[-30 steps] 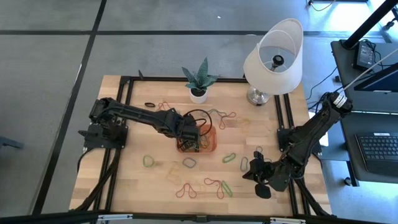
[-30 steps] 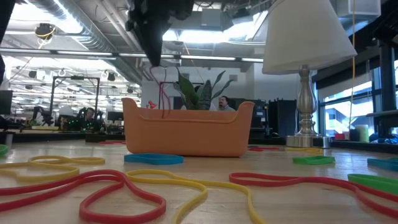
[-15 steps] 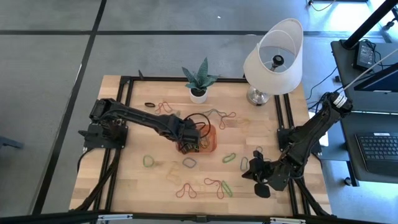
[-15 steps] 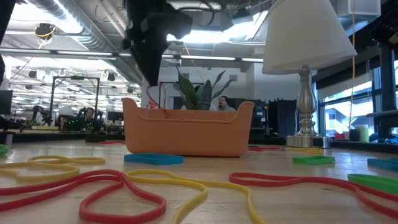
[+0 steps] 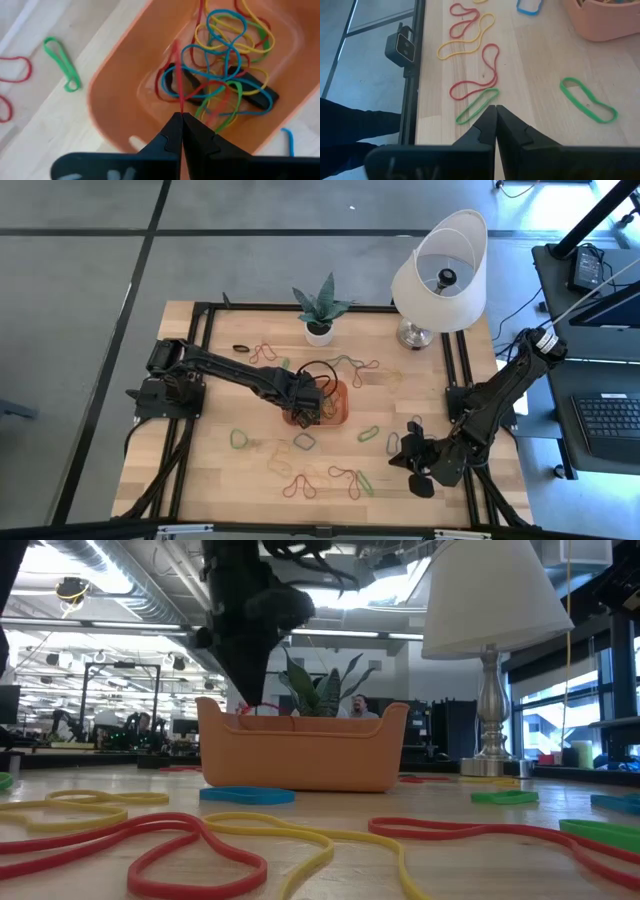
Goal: Pick and place rubber bands into bin
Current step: Put the red rubber band into the orange bin, then put the black rubber band into the orange bin
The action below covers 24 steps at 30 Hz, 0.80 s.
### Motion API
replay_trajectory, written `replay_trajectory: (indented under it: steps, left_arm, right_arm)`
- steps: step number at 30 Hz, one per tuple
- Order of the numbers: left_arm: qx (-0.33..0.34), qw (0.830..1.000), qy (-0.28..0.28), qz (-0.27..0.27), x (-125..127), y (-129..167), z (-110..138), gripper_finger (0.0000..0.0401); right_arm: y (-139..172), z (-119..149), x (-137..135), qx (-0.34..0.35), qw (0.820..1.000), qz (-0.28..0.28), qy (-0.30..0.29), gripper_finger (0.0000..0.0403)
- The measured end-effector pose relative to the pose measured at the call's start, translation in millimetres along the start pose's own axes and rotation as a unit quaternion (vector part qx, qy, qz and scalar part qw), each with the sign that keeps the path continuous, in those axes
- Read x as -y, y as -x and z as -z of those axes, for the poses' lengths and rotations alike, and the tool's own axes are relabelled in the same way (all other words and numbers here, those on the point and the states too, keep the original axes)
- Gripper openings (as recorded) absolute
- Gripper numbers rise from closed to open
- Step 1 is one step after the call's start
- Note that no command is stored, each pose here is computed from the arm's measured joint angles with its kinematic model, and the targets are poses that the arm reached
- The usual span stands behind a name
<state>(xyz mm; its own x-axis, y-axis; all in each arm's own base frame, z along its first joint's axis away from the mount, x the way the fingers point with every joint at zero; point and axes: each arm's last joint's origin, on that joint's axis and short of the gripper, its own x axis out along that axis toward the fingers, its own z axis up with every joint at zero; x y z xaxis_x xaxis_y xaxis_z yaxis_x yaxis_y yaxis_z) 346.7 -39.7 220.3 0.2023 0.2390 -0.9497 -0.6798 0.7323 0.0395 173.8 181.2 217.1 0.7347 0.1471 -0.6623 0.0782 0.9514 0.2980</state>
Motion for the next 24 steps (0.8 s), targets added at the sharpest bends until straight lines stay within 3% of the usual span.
replay_trajectory:
  steps: [5, 17, 24]
  left_arm:
    - [-0.008, 1.0, 0.003, -0.002, -2, -3, -1, 0.0019]
    - [-0.016, 1.0, -0.007, -0.008, -4, -4, -1, 0.0106]
    - [-0.016, 1.0, -0.011, -0.003, -6, 9, -3, 0.0111]
  right_arm:
    - [0, 0, 0, 0.0, 1.0, 0.002, 0.001, 0.0013]
    - [0, 0, 0, 0.0, 1.0, 0.002, 0.001, 0.0013]
    - [0, 0, 0, 0.0, 1.0, 0.002, 0.0, 0.0013]
